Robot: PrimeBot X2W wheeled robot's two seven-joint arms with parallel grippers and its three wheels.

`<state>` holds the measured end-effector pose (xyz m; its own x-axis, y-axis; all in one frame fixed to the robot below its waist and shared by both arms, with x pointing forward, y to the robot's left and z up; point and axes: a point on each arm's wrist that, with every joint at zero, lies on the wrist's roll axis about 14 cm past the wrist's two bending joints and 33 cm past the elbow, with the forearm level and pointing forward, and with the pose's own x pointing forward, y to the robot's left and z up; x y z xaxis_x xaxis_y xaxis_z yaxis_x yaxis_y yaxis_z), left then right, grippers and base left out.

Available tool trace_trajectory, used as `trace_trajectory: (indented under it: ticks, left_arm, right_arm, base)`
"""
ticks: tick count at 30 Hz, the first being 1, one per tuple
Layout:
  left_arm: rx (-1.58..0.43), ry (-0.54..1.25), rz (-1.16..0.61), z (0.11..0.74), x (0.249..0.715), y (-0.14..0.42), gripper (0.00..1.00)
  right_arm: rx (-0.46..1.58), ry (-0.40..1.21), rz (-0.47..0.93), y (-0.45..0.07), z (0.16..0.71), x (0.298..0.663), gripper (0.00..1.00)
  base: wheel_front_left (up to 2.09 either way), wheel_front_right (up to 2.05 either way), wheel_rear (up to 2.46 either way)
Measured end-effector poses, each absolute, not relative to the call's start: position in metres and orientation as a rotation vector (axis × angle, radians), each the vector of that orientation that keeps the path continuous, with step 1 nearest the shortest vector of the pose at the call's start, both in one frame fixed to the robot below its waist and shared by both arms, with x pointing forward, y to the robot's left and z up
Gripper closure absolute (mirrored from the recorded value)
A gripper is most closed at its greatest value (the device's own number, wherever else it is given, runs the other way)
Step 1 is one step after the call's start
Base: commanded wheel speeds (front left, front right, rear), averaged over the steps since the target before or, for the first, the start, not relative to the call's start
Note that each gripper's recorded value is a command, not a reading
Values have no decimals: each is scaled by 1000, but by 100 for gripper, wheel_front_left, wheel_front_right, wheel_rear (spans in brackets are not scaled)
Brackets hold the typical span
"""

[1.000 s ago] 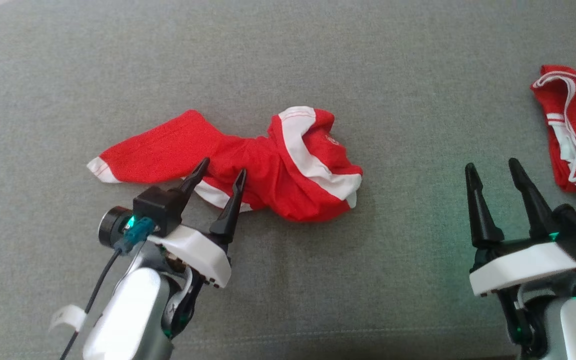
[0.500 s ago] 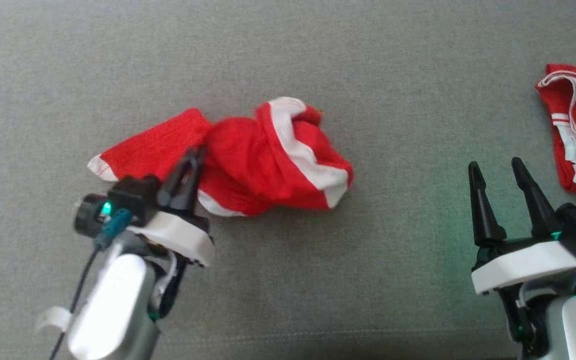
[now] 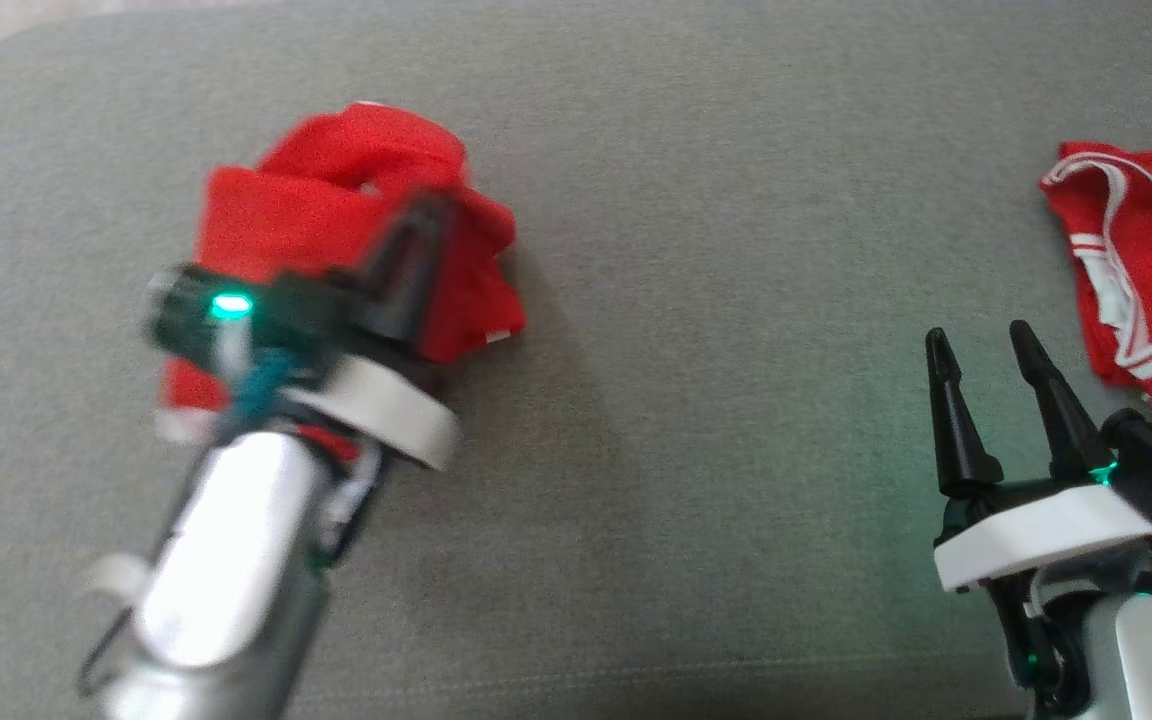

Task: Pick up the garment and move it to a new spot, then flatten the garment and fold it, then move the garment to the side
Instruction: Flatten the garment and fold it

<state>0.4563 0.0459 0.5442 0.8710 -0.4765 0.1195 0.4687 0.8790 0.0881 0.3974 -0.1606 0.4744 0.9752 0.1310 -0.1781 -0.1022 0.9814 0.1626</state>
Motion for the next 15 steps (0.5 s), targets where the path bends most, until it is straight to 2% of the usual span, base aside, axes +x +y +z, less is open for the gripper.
trace_trajectory:
  ticks: [7, 15]
  left_arm:
    - [11, 5, -811, 498, 413, -56, 100]
    - [-16, 44, -967, 480, 392, -95, 100]
  right_arm:
    - [160, 198, 57, -180, 472, 388, 0]
    - [165, 214, 25, -190, 465, 385, 0]
  base:
    - [0, 0, 0]
    - [0, 0, 0]
